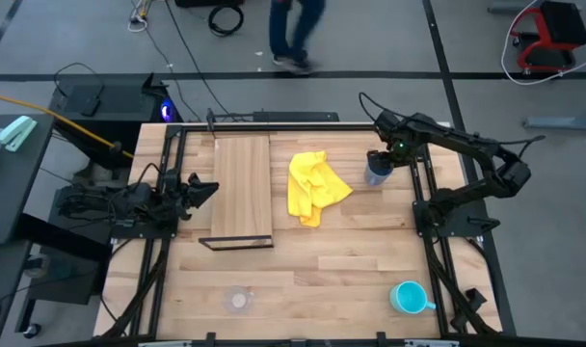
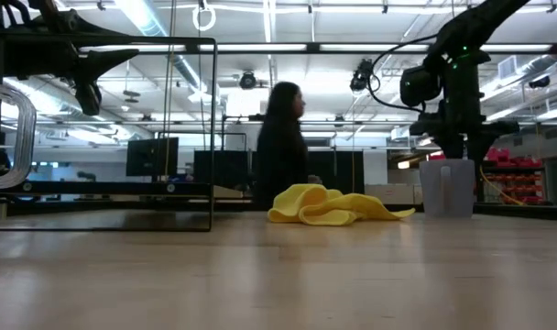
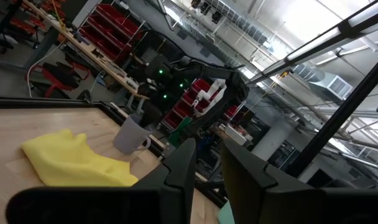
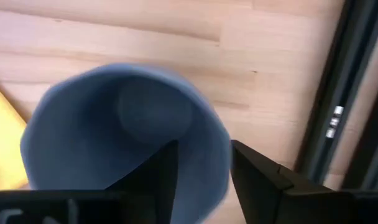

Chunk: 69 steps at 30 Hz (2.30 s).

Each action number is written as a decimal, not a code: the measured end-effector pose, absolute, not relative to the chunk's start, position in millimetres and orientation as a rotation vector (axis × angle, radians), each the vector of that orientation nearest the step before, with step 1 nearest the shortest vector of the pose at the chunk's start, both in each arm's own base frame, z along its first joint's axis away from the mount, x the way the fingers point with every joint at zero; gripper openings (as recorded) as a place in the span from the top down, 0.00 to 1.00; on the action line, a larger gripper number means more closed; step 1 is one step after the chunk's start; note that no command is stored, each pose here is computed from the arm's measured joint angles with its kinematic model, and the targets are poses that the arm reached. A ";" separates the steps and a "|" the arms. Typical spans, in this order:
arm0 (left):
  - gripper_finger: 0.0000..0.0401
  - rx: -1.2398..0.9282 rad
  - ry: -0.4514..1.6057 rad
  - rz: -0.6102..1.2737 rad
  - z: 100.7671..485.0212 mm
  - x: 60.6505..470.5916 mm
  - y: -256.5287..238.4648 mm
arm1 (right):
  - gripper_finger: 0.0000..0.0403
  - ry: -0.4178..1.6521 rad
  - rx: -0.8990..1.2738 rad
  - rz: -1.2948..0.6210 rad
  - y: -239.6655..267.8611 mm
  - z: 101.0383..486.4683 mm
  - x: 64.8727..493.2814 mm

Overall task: Stack small to large cups/mugs on shelf
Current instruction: Put the violet mug on the shelf

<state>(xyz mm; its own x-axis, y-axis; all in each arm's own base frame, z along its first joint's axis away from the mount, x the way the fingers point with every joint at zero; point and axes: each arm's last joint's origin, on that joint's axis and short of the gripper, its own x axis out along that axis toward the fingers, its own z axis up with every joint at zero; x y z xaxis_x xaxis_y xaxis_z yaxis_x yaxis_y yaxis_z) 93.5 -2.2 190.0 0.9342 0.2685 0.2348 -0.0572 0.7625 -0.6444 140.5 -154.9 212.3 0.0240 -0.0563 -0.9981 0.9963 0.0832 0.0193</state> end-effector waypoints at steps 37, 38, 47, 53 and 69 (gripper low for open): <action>0.81 -0.692 -0.328 0.179 190.2 93.5 -2.2 | 0.96 1.317 0.655 -0.708 -117.8 285.1 176.3; 0.81 -0.692 -0.328 0.179 190.2 93.5 -2.2 | 0.96 1.335 0.618 -0.655 -110.6 290.9 179.8; 0.80 -0.694 -0.328 0.180 190.1 93.5 -2.1 | 0.96 1.401 0.422 -0.324 -41.3 299.0 224.7; 0.80 -0.712 -0.331 0.178 190.2 93.4 -2.1 | 0.96 1.497 0.331 -0.224 -8.2 275.2 252.4; 0.81 -0.736 -0.332 0.174 190.0 93.5 -2.1 | 0.96 1.493 0.119 -0.088 19.3 225.4 313.1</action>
<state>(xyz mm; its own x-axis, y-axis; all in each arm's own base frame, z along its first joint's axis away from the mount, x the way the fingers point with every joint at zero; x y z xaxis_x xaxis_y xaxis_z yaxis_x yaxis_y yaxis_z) 93.5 -2.1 190.0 0.9335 0.2706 0.2351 -0.0398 0.7301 -0.6822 313.1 19.3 225.4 0.0763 0.0146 -0.9970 0.1315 0.9910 0.0246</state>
